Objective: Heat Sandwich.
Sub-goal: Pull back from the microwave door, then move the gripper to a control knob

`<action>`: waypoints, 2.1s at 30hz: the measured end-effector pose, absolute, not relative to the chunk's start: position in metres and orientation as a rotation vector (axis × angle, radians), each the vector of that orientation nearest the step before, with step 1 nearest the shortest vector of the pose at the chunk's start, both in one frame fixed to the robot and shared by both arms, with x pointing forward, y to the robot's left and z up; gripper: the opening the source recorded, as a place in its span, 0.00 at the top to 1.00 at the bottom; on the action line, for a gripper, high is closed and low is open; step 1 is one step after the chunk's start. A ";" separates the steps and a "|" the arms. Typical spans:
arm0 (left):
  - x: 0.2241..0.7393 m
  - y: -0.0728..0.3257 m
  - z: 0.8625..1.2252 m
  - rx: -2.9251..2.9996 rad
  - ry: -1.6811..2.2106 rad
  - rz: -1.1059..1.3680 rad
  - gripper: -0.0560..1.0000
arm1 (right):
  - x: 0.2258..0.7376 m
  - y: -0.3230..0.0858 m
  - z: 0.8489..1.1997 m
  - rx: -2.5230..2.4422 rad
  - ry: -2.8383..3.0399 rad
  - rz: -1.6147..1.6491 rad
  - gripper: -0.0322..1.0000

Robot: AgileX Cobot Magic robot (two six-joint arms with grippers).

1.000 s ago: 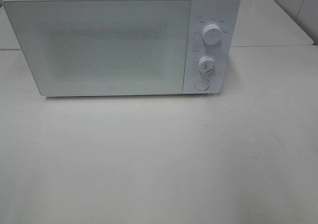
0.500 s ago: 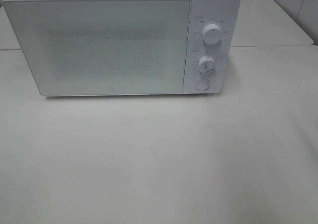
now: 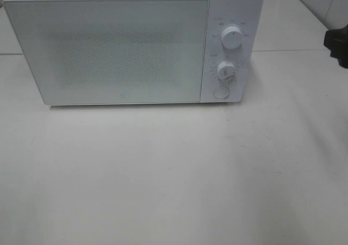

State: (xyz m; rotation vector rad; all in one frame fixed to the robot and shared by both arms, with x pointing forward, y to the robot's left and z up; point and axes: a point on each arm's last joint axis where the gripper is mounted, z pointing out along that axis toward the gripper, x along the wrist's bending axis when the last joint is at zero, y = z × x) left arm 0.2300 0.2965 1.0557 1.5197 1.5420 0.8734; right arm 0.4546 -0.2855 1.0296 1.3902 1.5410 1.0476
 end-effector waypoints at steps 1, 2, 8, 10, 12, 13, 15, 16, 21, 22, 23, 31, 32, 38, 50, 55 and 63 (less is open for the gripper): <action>0.230 0.296 1.056 1.520 1.542 0.873 0.03 | 0.457 -0.285 1.026 1.379 1.533 1.061 0.24; 0.230 0.296 1.056 1.520 1.542 0.873 0.03 | 0.459 -0.285 1.023 1.374 1.530 1.068 0.24; 0.230 0.296 1.056 1.520 1.542 0.873 0.03 | 0.464 -0.284 1.003 1.363 1.494 1.106 0.24; 0.230 0.296 1.056 1.520 1.542 0.873 0.03 | 0.463 -0.281 0.992 1.374 1.471 1.117 0.24; 0.230 0.296 1.056 1.520 1.542 0.873 0.03 | 0.461 -0.278 0.988 1.363 1.481 1.111 0.24; 0.230 0.296 1.056 1.520 1.542 0.873 0.03 | 0.461 -0.276 0.985 1.352 1.487 1.109 0.24; 0.230 0.296 1.056 1.520 1.542 0.873 0.03 | 0.459 -0.267 0.977 1.316 1.498 1.107 0.24; 0.230 0.296 1.056 1.520 1.542 0.873 0.03 | 0.459 -0.263 0.975 1.309 1.497 1.110 0.24; 0.230 0.296 1.056 1.520 1.542 0.873 0.03 | 0.460 -0.248 0.969 1.272 1.488 1.127 0.24; 0.230 0.296 1.056 1.520 1.542 0.873 0.03 | 0.460 -0.248 0.969 1.272 1.488 1.127 0.24; 0.230 0.296 1.056 1.520 1.542 0.873 0.03 | 0.460 -0.242 0.967 1.248 1.482 1.138 0.24; 0.230 0.296 1.056 1.519 1.541 0.874 0.03 | 0.459 -0.223 0.957 1.268 1.445 1.148 0.24; 0.230 0.296 1.056 1.519 1.541 0.874 0.03 | 0.458 -0.219 0.953 1.289 1.434 1.144 0.24; 0.230 0.296 1.056 1.519 1.541 0.874 0.03 | 0.454 -0.204 0.941 1.284 1.428 1.126 0.24; 0.230 0.296 1.056 1.519 1.541 0.874 0.03 | 0.444 -0.180 0.914 1.338 1.463 1.046 0.24; 0.230 0.297 1.056 1.519 1.542 0.875 0.03 | 0.447 -0.172 0.913 1.351 1.452 1.051 0.24; 0.230 0.296 1.056 1.519 1.541 0.874 0.03 | 0.448 -0.172 0.915 1.355 1.438 1.054 0.24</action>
